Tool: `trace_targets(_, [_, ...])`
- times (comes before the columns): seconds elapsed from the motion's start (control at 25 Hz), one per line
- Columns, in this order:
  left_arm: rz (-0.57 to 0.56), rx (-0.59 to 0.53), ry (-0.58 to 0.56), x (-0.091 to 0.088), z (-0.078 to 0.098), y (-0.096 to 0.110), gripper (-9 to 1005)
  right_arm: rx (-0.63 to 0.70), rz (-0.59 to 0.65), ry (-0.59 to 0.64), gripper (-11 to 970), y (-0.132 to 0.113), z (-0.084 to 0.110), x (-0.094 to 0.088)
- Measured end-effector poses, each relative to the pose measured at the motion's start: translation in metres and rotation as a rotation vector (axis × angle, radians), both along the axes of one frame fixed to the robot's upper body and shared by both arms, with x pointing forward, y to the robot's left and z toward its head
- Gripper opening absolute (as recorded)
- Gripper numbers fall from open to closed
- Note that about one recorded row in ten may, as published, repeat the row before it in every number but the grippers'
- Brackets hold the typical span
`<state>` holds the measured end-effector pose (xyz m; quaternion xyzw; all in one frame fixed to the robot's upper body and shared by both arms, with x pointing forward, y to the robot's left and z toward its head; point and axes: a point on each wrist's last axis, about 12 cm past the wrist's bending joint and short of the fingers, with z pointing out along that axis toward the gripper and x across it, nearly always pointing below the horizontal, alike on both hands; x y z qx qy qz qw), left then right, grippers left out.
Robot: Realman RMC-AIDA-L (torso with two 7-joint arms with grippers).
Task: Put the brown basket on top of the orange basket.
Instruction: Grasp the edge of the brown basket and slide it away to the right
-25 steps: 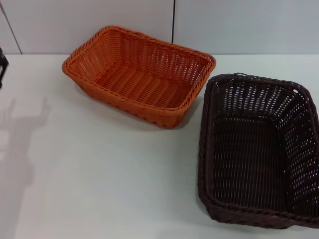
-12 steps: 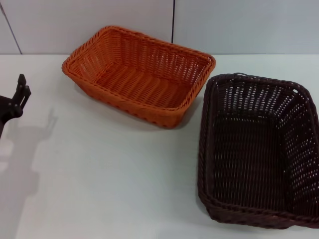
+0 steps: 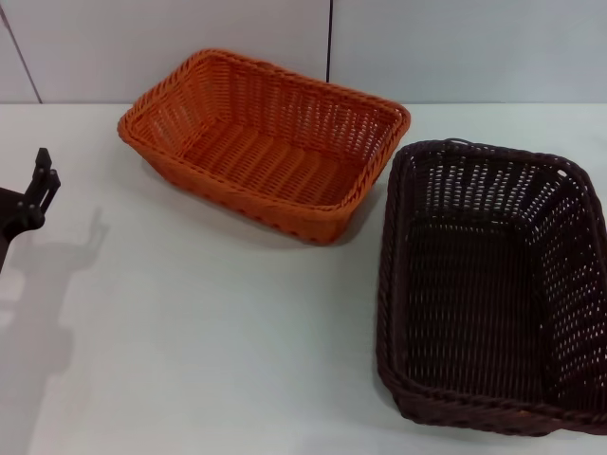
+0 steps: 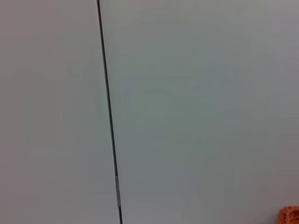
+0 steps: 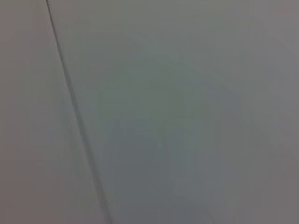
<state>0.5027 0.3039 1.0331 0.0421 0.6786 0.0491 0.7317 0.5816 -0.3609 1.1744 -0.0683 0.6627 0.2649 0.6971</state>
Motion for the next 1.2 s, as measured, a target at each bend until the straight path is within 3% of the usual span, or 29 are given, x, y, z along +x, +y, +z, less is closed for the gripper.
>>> trace_targets(0.08, [0.004, -0.001, 0.000, 0.001, 0.000, 0.001, 834, -0.042, 0.081, 0.155, 818, 0.008, 0.019, 0.008])
trace_targets(0.12, [0.004, -0.001, 0.000, 0.001, 0.000, 0.001, 834, -0.042, 0.081, 0.155, 818, 0.008, 0.019, 0.008])
trace_targets(0.36, [0.001, 0.005, 0.005, 0.005, 0.000, 0.001, 833, -0.144, 0.225, 0.486, 818, 0.021, 0.051, 0.021])
trace_targets(0.48, [-0.006, 0.014, 0.012, 0.010, 0.000, 0.000, 833, -0.225, 0.313, 0.588, 818, 0.028, 0.077, 0.028])
trace_targets(0.6, [-0.007, 0.017, 0.017, 0.011, -0.001, 0.000, 834, -0.269, 0.373, 0.628, 818, 0.034, 0.090, 0.029])
trace_targets(0.68, [0.001, 0.014, 0.022, 0.012, -0.002, 0.001, 834, -0.369, 0.472, 0.710, 818, 0.046, 0.106, 0.028])
trace_targets(0.92, [0.026, -0.001, 0.027, 0.012, -0.003, 0.004, 833, -0.529, 0.640, 0.829, 817, 0.074, 0.122, 0.024])
trace_targets(1.08, [0.040, -0.011, 0.027, 0.012, -0.003, 0.006, 834, -0.664, 0.737, 0.895, 817, 0.095, 0.123, 0.019])
trace_targets(1.2, [0.050, -0.015, 0.026, 0.011, -0.004, 0.008, 834, -0.696, 0.760, 0.911, 817, 0.100, 0.122, 0.018])
